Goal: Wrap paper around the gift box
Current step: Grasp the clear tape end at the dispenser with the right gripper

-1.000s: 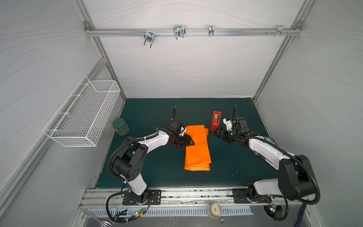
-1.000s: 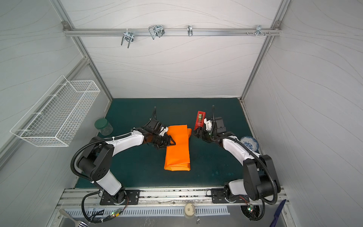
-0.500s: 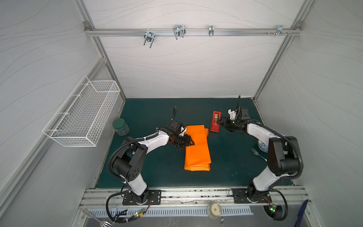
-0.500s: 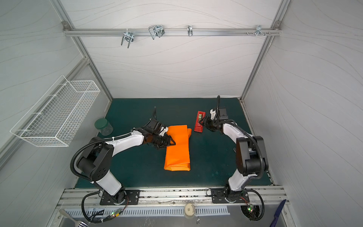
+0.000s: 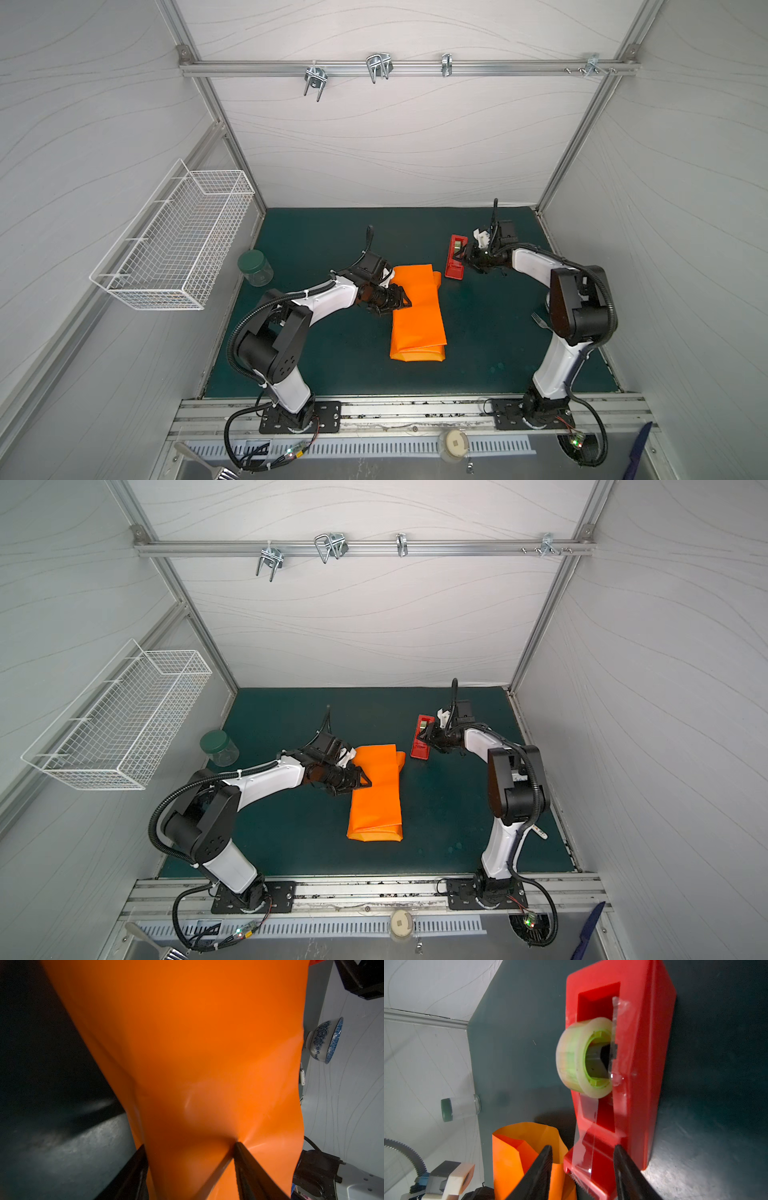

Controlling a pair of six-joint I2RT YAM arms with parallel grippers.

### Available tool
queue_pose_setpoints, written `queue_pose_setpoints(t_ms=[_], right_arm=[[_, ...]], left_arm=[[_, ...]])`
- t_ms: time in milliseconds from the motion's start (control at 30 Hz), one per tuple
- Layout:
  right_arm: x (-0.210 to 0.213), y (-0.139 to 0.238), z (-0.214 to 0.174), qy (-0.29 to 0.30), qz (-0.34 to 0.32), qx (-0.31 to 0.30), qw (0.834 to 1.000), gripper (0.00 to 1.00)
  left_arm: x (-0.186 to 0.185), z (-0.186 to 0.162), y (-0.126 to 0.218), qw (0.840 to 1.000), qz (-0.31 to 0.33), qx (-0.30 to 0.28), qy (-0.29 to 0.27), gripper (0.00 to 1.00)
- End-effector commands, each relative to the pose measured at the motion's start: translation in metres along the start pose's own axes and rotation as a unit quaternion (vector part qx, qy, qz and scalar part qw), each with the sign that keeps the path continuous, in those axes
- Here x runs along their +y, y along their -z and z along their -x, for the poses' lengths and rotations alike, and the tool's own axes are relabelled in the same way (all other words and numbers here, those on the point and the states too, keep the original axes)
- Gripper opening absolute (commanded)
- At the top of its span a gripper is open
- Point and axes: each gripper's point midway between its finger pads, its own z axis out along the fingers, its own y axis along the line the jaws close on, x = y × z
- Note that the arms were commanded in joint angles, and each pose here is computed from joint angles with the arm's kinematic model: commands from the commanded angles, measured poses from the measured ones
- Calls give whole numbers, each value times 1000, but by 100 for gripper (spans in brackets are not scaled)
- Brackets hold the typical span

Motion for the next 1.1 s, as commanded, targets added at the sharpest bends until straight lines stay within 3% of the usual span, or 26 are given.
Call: queue_pose_setpoints(t_ms=[0,600,933,1067], right_arm=[[1,-5,2,-14,27,11,999,46],[-1,-17,3,-78,105,26,991,21],[6,-13,8,-106,151,18,983,0],[15,-6,13,-112,172,12,979,0]], left_arm=[[64,-31,-18,992,120,39,24,64],[63,-30,-17,992,119,36,23,63],[64,-30,-18,992,120,36,23,63],[65,-31,-19,992,121,39,24,63]])
